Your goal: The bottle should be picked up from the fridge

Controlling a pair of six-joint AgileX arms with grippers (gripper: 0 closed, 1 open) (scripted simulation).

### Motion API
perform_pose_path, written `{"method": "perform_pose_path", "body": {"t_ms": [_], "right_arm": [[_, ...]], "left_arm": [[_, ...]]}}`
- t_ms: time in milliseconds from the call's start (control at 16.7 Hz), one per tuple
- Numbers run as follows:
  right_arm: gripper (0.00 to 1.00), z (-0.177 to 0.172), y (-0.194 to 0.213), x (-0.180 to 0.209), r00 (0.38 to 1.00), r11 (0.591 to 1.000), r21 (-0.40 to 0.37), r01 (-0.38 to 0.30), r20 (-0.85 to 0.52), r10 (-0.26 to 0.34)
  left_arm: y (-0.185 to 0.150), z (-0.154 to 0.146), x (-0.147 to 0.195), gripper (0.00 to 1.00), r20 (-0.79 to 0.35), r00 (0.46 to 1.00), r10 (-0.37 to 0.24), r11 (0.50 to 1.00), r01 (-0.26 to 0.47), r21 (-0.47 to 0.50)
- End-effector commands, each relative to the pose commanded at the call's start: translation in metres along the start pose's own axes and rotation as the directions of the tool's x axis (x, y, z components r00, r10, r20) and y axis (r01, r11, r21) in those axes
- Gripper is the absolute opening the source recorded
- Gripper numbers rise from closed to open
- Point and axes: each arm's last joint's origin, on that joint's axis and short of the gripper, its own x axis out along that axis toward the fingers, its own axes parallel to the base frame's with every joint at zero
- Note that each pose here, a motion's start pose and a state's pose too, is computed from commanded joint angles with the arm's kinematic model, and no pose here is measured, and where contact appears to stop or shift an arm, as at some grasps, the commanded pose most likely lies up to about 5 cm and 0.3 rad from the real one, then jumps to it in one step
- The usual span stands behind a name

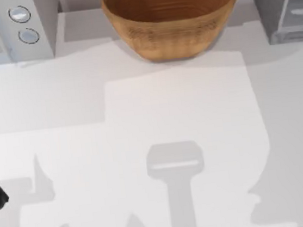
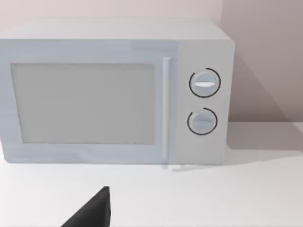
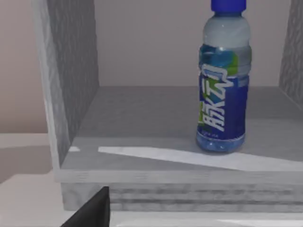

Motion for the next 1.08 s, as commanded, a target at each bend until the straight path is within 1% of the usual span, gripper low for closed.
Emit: {"method": "perform_pose_path", "body": {"t_ms": [240, 420, 840, 960, 1080], "right_arm": [[1.0, -0.024, -0.021, 0.009, 1.0, 1.0, 0.003, -0.001, -0.003, 0.002], [1.0, -0.035, -0.029, 0.01, 1.0, 1.0, 0.003, -0.002, 0.0, 0.002], [1.0, -0.038, -0.03, 0.01, 1.0, 1.0, 0.005, -0.005, -0.004, 0.005], [1.0, -0.04, -0.032, 0.019, 1.0, 1.0, 0.009, -0.004, -0.013, 0.004], [1.0, -0.044, -0.038, 0.038, 1.0, 1.0, 0.011, -0.002, -0.022, 0.002]], "left_arm": [[0.0, 0.0, 0.0, 1.0, 0.0, 1.0, 0.0, 1.0, 0.0, 0.0], [0.0, 0.0, 0.0, 1.0, 0.0, 1.0, 0.0, 1.0, 0.0, 0.0], [0.0, 0.0, 0.0, 1.0, 0.0, 1.0, 0.0, 1.0, 0.0, 0.0], [0.0, 0.0, 0.0, 1.0, 0.0, 1.0, 0.0, 1.0, 0.0, 0.0], [0.0, 0.0, 0.0, 1.0, 0.0, 1.0, 0.0, 1.0, 0.0, 0.0]]}}
